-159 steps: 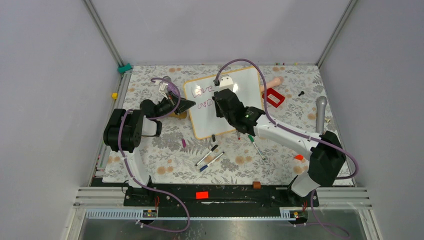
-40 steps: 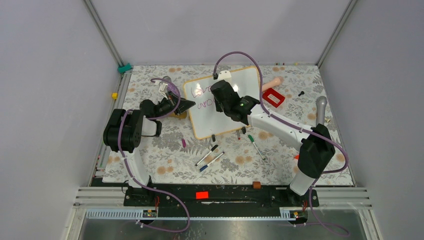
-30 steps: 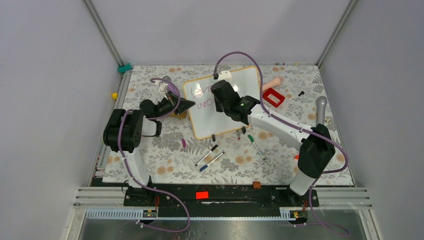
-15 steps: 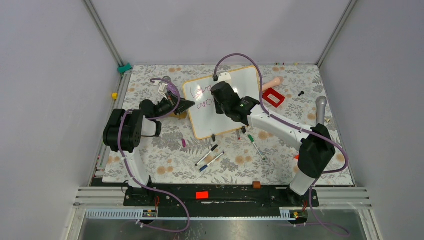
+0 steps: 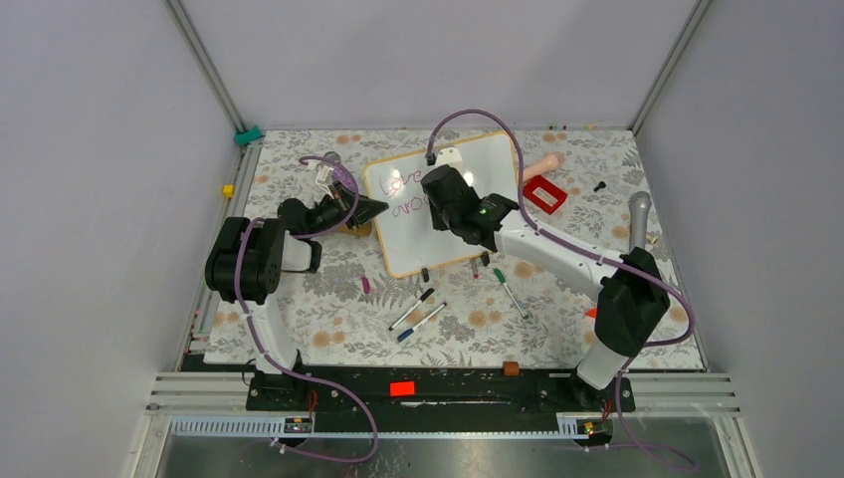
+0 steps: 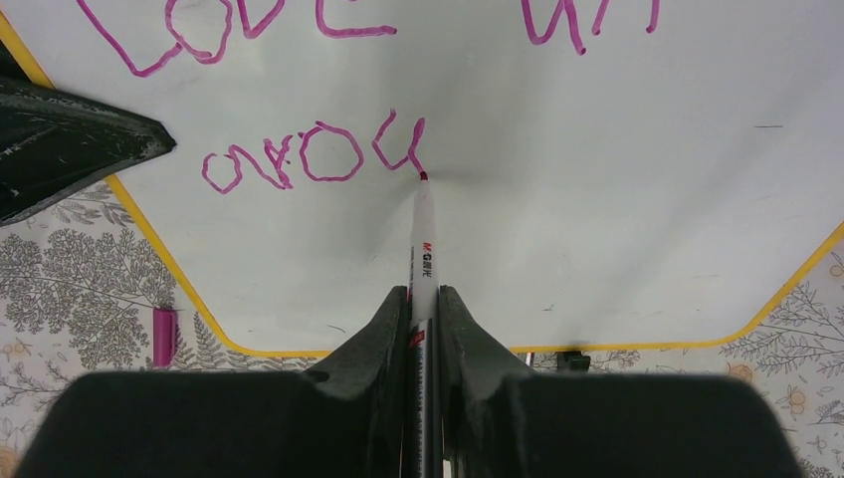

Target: Write a sentence on the whiteboard

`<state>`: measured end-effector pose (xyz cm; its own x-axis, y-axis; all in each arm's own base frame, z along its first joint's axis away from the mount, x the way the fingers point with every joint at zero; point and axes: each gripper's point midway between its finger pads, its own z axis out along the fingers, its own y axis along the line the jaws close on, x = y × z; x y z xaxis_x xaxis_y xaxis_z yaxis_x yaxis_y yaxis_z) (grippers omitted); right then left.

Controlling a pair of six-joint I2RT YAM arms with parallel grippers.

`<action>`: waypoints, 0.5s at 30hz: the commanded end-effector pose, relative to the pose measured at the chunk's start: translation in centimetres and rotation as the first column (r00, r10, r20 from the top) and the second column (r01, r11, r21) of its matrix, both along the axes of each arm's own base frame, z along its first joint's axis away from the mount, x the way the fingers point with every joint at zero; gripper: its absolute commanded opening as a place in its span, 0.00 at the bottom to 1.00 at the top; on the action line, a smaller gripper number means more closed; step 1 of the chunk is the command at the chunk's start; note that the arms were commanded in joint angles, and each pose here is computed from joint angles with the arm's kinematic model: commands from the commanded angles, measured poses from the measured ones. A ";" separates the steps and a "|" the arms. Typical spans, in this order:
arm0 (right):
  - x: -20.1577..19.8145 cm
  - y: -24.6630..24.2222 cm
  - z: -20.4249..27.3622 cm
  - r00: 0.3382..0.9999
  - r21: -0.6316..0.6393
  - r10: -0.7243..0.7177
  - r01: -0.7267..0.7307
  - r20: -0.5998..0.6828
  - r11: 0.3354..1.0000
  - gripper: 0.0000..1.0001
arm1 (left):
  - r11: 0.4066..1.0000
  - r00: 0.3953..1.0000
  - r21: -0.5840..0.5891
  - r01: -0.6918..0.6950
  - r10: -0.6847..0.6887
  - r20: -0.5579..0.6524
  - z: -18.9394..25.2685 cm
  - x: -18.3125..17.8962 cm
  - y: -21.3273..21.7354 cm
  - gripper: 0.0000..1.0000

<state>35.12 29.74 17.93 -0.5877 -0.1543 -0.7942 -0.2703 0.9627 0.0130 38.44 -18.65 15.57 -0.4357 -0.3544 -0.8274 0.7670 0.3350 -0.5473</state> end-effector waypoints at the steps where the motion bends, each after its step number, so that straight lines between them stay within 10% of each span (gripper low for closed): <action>1: 0.2 -0.8 3.0 0.998 0.052 -0.014 0.011 0.061 0.999 0.00 | 0.995 0.992 0.092 0.027 -0.038 0.120 -1.6 -0.8 0.1 0.00; 9: -1.1 -0.9 7.3 0.977 0.205 0.033 -0.076 0.209 0.976 0.00 | 0.995 0.992 0.092 0.026 -0.037 0.123 -1.5 -0.9 0.1 0.00; 15: -0.4 -1.8 6.8 0.974 0.089 0.049 -0.070 0.221 0.994 0.00 | 0.996 0.992 0.090 0.029 -0.040 0.123 -1.3 -0.9 0.0 0.00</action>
